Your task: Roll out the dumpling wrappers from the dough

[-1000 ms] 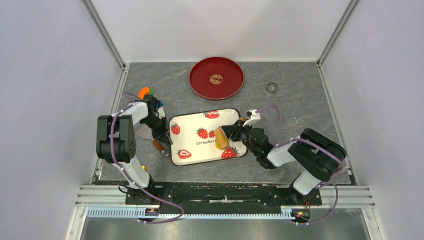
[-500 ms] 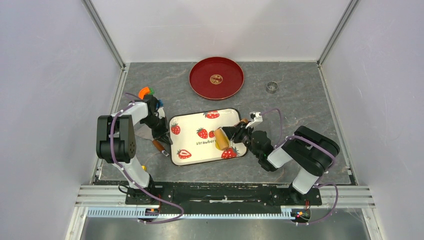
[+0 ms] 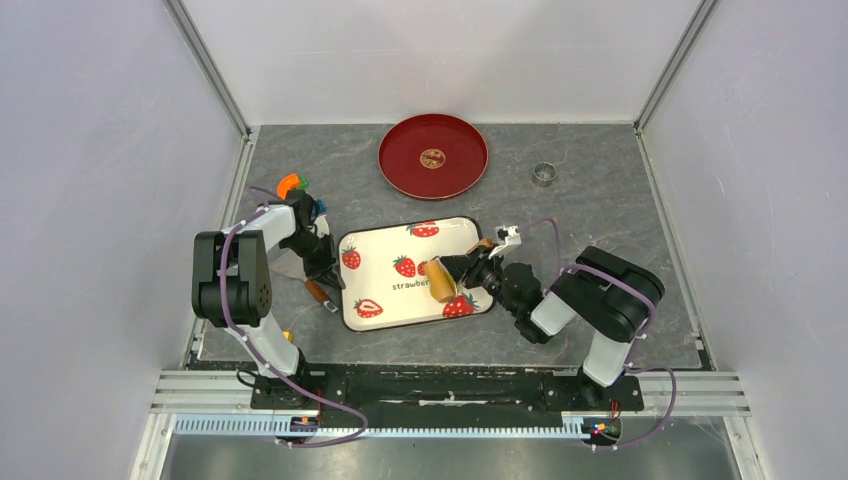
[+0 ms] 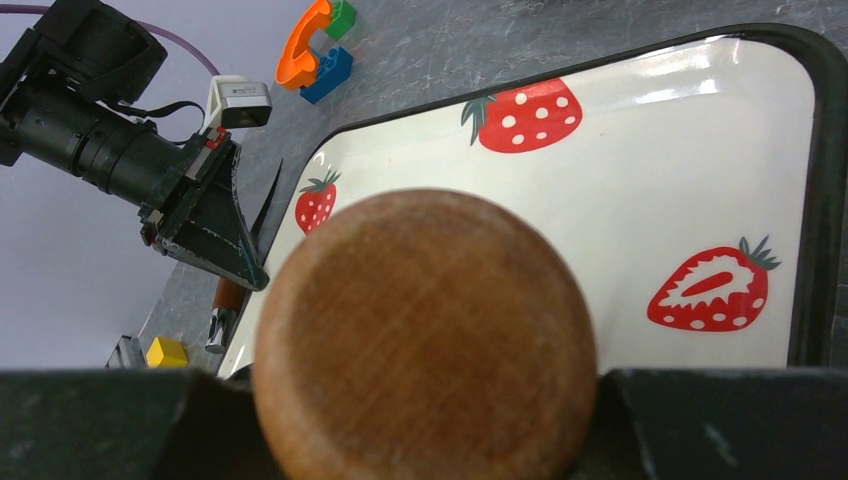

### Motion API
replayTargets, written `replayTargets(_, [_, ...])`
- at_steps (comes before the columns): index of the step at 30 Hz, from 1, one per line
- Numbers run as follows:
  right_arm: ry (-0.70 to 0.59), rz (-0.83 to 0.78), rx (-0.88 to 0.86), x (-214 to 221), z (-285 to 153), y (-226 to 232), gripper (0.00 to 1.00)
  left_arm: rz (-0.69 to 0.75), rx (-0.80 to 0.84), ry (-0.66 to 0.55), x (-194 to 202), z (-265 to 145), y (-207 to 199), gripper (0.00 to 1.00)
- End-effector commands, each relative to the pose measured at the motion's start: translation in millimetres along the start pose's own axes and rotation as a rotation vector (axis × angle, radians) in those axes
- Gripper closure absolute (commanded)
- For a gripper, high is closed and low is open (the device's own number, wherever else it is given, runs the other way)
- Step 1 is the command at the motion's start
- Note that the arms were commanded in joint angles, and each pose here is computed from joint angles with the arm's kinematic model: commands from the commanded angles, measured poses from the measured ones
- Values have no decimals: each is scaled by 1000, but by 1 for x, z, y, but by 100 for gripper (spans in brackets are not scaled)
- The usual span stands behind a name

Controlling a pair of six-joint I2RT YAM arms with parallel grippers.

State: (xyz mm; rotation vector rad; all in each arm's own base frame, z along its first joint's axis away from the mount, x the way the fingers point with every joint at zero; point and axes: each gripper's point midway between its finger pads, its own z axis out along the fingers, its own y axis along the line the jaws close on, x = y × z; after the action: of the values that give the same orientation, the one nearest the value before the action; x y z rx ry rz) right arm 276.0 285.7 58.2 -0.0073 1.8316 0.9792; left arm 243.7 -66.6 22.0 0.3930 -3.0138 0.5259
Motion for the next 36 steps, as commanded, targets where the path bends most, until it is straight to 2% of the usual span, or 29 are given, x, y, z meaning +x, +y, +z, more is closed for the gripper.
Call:
replayTargets(1, [999, -263, 527, 183, -207, -158, 100, -12, 9, -28, -2, -2, -2, 98])
replayTargets(22, [1045, -263, 454, 194, -201, -150, 100, -13, 7, -26, -2, -1, -1, 98])
replayTargets(36, [1025, -345, 305, 190, -167, -128, 100, -11, -1, -26, -3, -2, -1, 98])
